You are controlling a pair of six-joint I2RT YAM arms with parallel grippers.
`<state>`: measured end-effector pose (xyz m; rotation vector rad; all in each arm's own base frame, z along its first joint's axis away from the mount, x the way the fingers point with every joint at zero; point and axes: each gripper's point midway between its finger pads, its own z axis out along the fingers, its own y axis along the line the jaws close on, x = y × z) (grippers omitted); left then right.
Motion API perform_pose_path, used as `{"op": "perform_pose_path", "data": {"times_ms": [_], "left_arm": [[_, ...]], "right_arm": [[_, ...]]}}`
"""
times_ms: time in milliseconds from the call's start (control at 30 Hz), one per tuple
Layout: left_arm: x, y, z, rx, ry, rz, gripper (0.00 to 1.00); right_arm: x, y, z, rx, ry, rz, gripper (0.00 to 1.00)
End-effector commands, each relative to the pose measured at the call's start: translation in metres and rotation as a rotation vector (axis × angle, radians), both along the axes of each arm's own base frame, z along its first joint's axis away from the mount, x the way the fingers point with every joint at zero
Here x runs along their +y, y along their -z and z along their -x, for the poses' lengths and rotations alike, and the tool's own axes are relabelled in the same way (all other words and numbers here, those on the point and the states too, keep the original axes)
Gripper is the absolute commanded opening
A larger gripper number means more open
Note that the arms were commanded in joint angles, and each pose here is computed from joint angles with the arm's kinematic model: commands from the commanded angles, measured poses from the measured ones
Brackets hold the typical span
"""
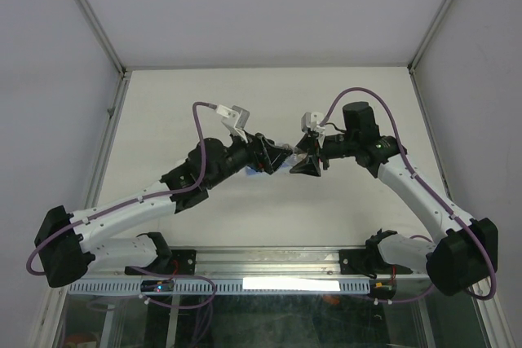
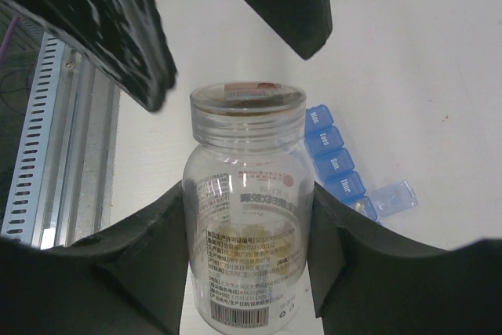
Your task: Sort the pills into containers
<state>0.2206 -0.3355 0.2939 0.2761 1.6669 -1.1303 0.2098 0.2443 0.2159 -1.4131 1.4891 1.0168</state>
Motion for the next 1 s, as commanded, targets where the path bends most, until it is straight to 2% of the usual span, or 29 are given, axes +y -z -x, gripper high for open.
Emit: {"op": "perform_pose_path", "data": {"times_ms": [0,333,467,567,667,833,867,933,967], "left_arm": [[-0.01,-0.015,-0.001,-0.036,0.023,-0.019,0.73],[-0.026,-0.004,0.005,-0.009,0.103,-0.034,0.51],[-0.028,-0.001,0.008,-0.023,0.126,-0.051,0.34],[-0.036,0.003,0.022,-0.112,0.24,-0.089,0.21],[-0.041,0.009,0.048,-0.328,0.461,-0.146,0.0],[-0.027,0.029,0.063,-0.596,0.653,-0.172,0.0],[-0.024,0.031,0.063,-0.626,0.677,-0.171,0.04],[-0.019,0.03,0.055,-0.656,0.682,-0.171,0.19],[-0.016,0.028,0.05,-0.652,0.669,-0.164,0.32]], "right_arm": [[0.003,-0.018,-0.008,-0.072,0.0,-0.034,0.0],[0.003,-0.018,-0.008,-0.072,0.002,-0.035,0.0],[0.003,-0.018,-0.007,-0.072,0.0,-0.035,0.0],[0.003,-0.019,-0.007,-0.072,-0.001,-0.036,0.0],[0.003,-0.018,-0.007,-0.071,-0.002,-0.037,0.0],[0.003,-0.019,-0.007,-0.074,-0.002,-0.038,0.0],[0.003,-0.019,-0.007,-0.074,-0.003,-0.038,0.0],[0.003,-0.019,-0.007,-0.073,-0.002,-0.038,0.0],[0.003,-0.02,-0.006,-0.075,-0.003,-0.039,0.0]]}}
